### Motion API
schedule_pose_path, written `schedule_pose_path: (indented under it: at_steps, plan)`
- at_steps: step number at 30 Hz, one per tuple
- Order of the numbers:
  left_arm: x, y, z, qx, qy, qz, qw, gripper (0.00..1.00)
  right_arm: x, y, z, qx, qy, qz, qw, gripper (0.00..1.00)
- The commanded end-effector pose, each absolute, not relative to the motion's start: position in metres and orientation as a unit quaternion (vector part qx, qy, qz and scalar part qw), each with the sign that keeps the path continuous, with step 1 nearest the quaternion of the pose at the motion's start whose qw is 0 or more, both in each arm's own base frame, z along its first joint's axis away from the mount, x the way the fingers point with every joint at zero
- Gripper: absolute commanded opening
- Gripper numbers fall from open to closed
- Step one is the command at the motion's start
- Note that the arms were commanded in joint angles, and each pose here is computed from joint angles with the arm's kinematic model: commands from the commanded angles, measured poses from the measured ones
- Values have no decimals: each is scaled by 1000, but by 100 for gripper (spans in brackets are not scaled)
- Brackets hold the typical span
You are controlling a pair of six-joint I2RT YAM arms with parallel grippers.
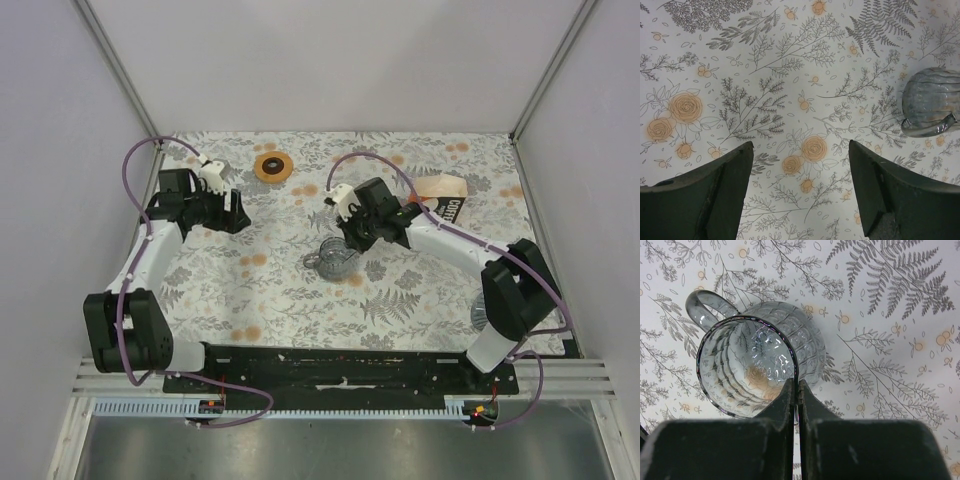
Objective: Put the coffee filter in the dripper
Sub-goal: Move the coffee server to the center of the board, then pick up the dripper holder from the center of the board.
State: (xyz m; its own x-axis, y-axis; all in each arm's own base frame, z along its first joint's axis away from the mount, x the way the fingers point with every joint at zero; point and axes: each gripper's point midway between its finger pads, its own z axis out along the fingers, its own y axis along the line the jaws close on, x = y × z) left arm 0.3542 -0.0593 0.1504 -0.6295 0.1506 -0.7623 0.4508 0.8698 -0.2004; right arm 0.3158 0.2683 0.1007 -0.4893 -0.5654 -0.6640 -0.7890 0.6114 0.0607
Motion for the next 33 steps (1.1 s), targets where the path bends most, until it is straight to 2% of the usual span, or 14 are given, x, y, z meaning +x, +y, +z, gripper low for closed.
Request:
schedule_pose_path:
  at_steps: [1, 6, 8, 14, 20, 26, 33]
  plan:
    - [379, -61, 164, 174, 875, -179, 415, 81, 335, 289, 120, -414, 823, 177, 346, 6]
    - [408, -59, 157, 150, 890, -153, 402, 75, 331, 300, 113, -428, 819, 176, 341, 7]
    - [417, -77, 155, 163, 890, -153, 397, 73, 332, 300, 111, -424, 822, 169, 341, 7]
    - [460, -97, 150, 164, 891, -109, 408, 72, 331, 297, 106, -395, 838, 160, 341, 8]
    - [519, -101, 149, 130, 893, -52, 428, 72, 324, 301, 108, -393, 838, 169, 338, 43]
    - [579, -96, 141, 101, 893, -4, 438, 69, 322, 299, 150, -385, 823, 180, 376, 57]
    - [625, -102, 114, 116, 900, 3, 421, 45, 314, 275, 199, -361, 808, 163, 436, 64]
